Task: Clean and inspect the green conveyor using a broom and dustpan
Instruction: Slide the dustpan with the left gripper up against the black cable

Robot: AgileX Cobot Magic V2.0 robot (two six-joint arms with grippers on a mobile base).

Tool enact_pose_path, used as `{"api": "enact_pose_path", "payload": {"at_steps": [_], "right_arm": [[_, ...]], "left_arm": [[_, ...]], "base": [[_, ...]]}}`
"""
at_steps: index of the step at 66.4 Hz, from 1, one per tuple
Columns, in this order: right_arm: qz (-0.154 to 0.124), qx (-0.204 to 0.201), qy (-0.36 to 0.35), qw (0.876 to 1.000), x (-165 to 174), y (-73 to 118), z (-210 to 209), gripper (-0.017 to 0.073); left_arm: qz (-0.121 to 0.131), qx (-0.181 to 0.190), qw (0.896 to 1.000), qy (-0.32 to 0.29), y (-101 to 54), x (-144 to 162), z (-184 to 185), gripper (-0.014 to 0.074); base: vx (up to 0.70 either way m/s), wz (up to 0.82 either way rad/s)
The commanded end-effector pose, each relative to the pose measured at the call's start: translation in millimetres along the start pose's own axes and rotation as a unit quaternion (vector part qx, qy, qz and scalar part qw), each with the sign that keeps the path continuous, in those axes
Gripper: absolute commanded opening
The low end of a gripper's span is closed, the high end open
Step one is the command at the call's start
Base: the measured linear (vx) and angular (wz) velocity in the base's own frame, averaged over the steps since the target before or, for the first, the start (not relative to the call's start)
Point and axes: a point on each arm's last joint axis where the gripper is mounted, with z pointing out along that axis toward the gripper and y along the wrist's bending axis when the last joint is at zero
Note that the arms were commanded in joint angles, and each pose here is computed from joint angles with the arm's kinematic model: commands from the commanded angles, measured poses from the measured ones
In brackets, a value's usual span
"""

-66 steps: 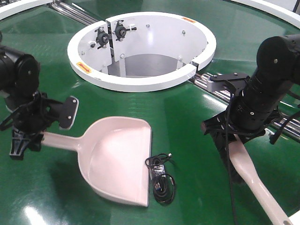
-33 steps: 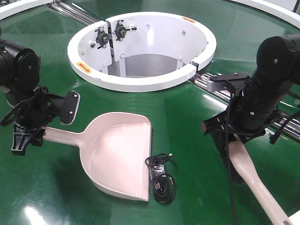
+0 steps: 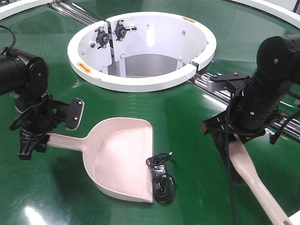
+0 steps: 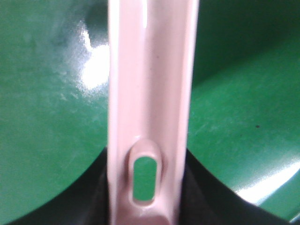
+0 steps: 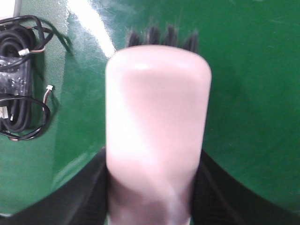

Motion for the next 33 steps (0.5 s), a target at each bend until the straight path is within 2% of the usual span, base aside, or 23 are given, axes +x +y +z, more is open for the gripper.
{"api": "enact_pose_path", "payload": {"at_steps": [1,33], "right_arm": [[-0.006,-0.001,-0.010,1.000,7.0,0.8,-22.4,-0.0006],[-0.006,-0.001,-0.011,1.000,6.8,0.8,-22.4,-0.0006]], "left_arm": [[-0.001,-0.011,1.000,-0.018,-6.0,-5.3,-20.2,-0.0024],[0.005,-0.008,1.000,-0.026,-7.6,-13.2,-19.7,-0.0024]], "base": [[0.00,0.00],[0.00,0.00]]}}
